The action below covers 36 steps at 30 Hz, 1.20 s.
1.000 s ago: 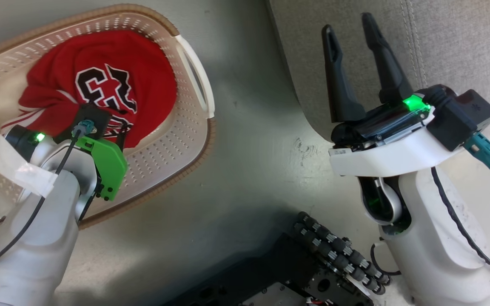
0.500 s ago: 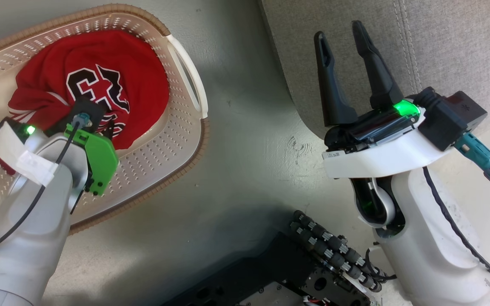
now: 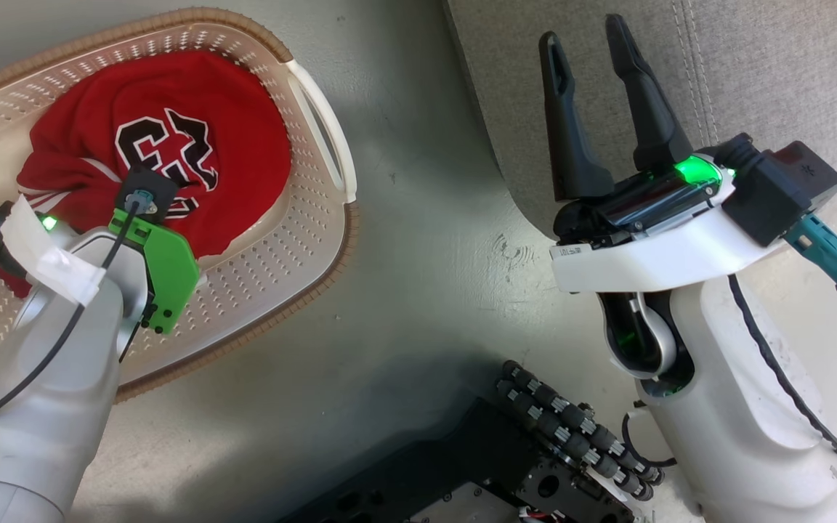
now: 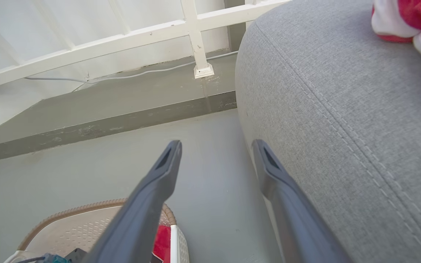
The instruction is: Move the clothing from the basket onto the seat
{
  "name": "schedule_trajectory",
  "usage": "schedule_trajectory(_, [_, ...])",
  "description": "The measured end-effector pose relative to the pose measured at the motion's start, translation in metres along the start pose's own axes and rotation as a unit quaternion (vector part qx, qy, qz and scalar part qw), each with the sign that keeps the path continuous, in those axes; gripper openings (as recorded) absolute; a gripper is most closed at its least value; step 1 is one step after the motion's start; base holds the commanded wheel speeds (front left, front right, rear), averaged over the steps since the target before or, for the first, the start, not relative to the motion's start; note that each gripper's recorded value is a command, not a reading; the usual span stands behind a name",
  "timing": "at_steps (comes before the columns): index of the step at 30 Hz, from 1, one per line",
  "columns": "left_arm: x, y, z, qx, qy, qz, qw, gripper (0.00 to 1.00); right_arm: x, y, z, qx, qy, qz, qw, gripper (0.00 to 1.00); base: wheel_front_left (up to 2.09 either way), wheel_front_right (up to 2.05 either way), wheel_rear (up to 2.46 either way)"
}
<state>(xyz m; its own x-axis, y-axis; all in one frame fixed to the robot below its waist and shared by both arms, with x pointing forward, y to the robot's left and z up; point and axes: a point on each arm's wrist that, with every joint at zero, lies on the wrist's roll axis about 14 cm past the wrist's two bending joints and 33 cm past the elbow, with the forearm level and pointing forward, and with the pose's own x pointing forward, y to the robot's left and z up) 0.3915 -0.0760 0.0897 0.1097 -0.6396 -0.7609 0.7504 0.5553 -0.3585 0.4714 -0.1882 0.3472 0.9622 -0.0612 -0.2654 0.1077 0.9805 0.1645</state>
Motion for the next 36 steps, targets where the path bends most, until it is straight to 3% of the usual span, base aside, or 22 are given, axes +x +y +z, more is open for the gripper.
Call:
schedule_trajectory(7, [-0.005,-0.004,0.024,0.025,-0.040,-0.001,0.999,0.00,0.007,0.004,0.013,-0.024,-0.020,0.012,0.999,1.00,0.00,0.00,0.00])
schedule_trajectory(18, [-0.030,-0.027,0.071,-0.006,-0.128,-0.002,0.992,0.00,0.010,0.003,0.017,-0.062,-0.026,0.031,0.997,1.00,0.00,0.00,0.00])
schedule_trajectory(36, [-0.136,0.009,0.126,-0.077,-0.273,0.104,0.953,0.00,0.004,0.038,0.036,-0.075,-0.044,0.098,0.991,1.00,0.00,0.00,0.00])
